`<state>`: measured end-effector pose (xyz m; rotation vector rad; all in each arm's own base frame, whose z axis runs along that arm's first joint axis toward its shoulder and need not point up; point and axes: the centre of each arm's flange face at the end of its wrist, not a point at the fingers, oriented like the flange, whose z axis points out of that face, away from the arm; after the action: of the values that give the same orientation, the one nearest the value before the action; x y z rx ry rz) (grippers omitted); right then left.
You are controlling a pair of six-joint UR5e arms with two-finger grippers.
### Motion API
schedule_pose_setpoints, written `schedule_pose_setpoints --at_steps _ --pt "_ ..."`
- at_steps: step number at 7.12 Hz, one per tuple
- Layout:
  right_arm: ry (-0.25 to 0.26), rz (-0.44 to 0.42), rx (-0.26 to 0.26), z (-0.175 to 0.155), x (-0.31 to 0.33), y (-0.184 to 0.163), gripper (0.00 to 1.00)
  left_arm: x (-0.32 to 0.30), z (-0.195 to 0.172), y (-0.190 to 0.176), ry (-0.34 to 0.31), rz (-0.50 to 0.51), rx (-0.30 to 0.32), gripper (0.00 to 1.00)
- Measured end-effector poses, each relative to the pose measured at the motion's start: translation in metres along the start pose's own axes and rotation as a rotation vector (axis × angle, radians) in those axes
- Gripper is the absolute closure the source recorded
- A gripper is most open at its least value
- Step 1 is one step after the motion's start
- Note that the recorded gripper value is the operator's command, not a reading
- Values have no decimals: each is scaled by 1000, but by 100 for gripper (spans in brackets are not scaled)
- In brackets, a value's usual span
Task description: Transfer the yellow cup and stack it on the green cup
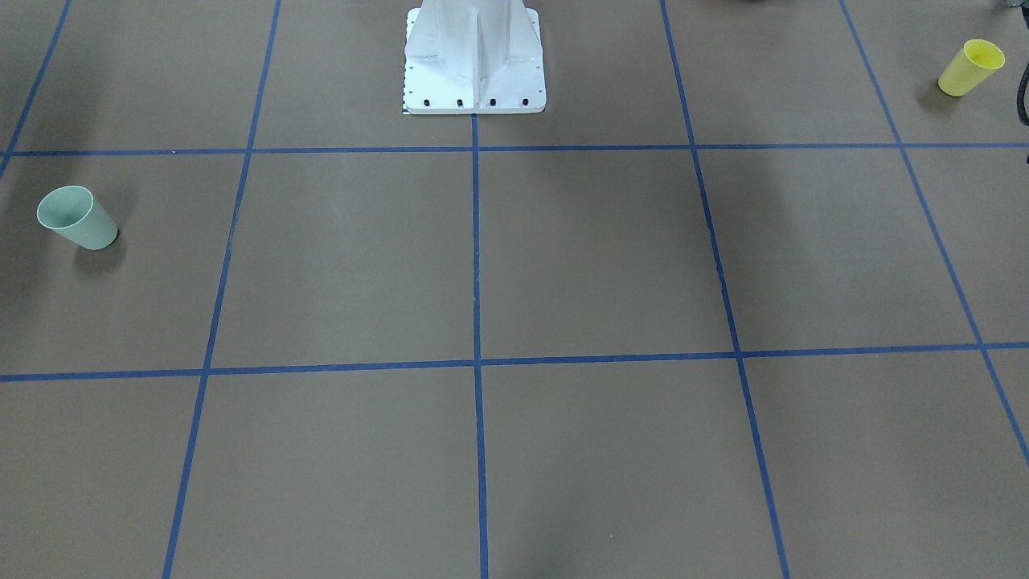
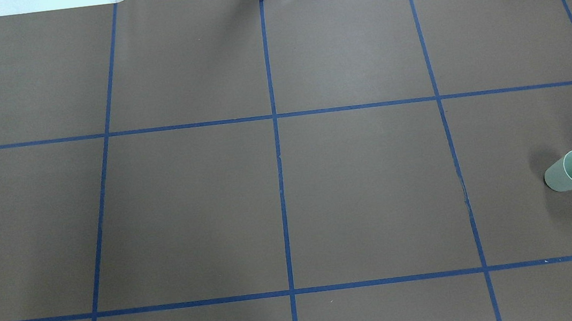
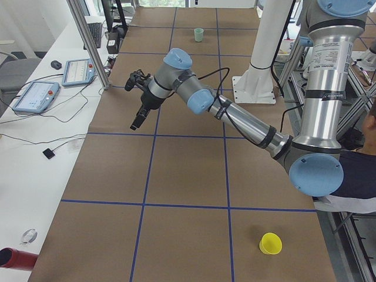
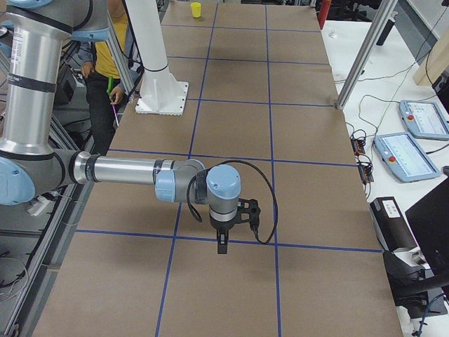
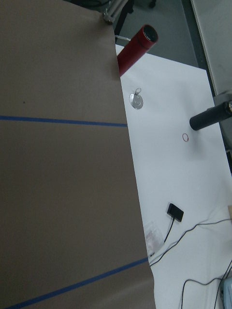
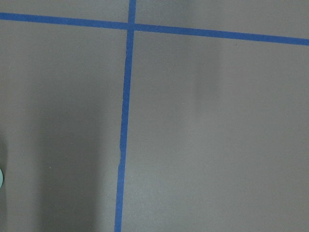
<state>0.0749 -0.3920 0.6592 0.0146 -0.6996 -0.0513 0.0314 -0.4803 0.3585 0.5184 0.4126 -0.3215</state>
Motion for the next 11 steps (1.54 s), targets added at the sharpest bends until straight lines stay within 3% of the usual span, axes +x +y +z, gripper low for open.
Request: schedule_pose_setpoints --at_steps 5,8,11 --pt "-3 18 -20 9 6 11 0 3 44 81 -630 -299 30 0" --pt "-6 26 -31 13 10 16 0 14 88 162 -902 -508 62 0" --pt "-8 18 -24 12 8 15 0 3 136 243 -1276 -664 -30 0"
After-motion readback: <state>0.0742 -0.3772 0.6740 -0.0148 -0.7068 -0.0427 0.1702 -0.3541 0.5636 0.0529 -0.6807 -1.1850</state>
